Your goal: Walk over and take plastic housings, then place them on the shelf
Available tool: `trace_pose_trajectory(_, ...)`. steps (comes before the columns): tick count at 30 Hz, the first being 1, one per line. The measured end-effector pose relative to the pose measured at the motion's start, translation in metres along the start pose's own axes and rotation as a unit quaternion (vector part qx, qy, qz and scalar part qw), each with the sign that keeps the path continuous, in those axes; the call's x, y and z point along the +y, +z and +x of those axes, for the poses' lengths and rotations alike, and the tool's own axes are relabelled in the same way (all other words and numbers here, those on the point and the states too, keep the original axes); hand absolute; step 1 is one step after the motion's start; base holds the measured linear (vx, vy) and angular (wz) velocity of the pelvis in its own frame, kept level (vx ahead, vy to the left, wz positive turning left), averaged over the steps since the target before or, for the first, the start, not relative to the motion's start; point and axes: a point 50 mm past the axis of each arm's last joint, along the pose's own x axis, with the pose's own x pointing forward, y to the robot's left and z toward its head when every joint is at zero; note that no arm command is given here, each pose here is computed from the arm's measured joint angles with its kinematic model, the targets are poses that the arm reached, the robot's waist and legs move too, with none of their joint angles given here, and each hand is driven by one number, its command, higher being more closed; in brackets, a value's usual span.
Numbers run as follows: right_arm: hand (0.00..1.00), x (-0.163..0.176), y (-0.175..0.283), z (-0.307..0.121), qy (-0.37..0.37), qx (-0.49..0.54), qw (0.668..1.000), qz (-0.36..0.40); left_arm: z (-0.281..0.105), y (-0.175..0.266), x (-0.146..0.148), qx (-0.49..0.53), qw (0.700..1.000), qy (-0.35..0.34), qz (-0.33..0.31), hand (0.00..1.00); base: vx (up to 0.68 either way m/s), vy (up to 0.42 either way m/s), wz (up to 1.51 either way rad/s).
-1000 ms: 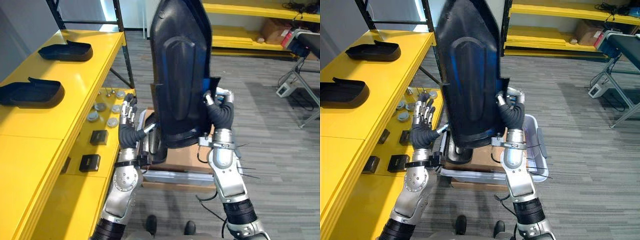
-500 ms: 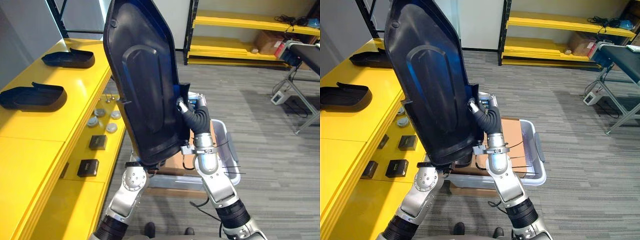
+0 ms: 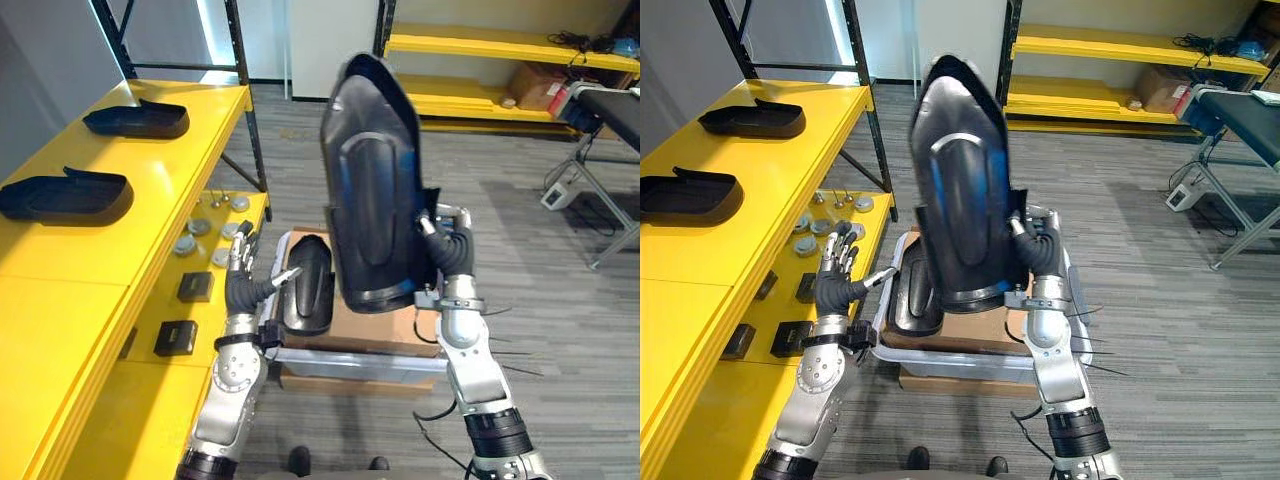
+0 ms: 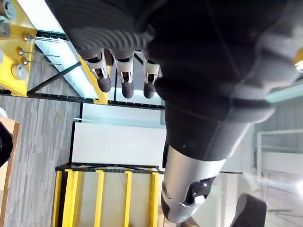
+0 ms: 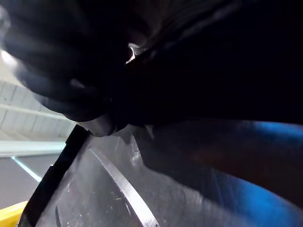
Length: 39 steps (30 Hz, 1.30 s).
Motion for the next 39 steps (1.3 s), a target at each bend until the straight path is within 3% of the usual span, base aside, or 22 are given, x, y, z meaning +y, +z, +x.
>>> trace_pose_trajectory(10,1.0,0.001,-0.002,0.0,0.003,0.002,0.999,-0.04,-0.006,0.013,-0.004,-0.023,0.999,-0.016,-0.033,0.0,0.0,-0.004,0.05)
trace_pose_trajectory(18,1.0,0.015,0.002,-0.004,0.024,-0.002,0.999,-0.036,-0.014,0.023,-0.034,-0.033,0.994,-0.074,-0.072,0.0,0.01,-0.01,0.03)
trace_pose_trajectory(26,1.0,0.045,0.009,-0.016,0.075,0.0,0.997,-0.005,-0.019,0.017,-0.053,-0.017,0.992,-0.105,-0.065,0.0,0.0,0.0,0.0)
trace_pose_trajectory(34,1.0,0.065,0.02,-0.024,0.107,-0.01,0.994,0.022,-0.018,-0.005,-0.061,0.031,0.994,-0.093,-0.036,0.0,0.0,-0.002,-0.01)
trace_pose_trajectory(35,1.0,0.066,0.021,-0.025,0.11,-0.01,0.994,0.024,-0.018,-0.008,-0.06,0.036,0.995,-0.091,-0.034,1.0,0.0,0.0,-0.09)
trace_pose_trajectory(38,1.0,0.068,0.021,-0.026,0.113,-0.007,0.993,0.034,-0.019,-0.012,-0.06,0.047,0.995,-0.086,-0.029,1.0,0.0,-0.001,-0.12)
trace_pose_trajectory(39,0.0,0.068,0.021,-0.026,0.114,-0.006,0.993,0.038,-0.019,-0.012,-0.06,0.047,0.995,-0.082,-0.029,1.0,0.0,-0.004,-0.11)
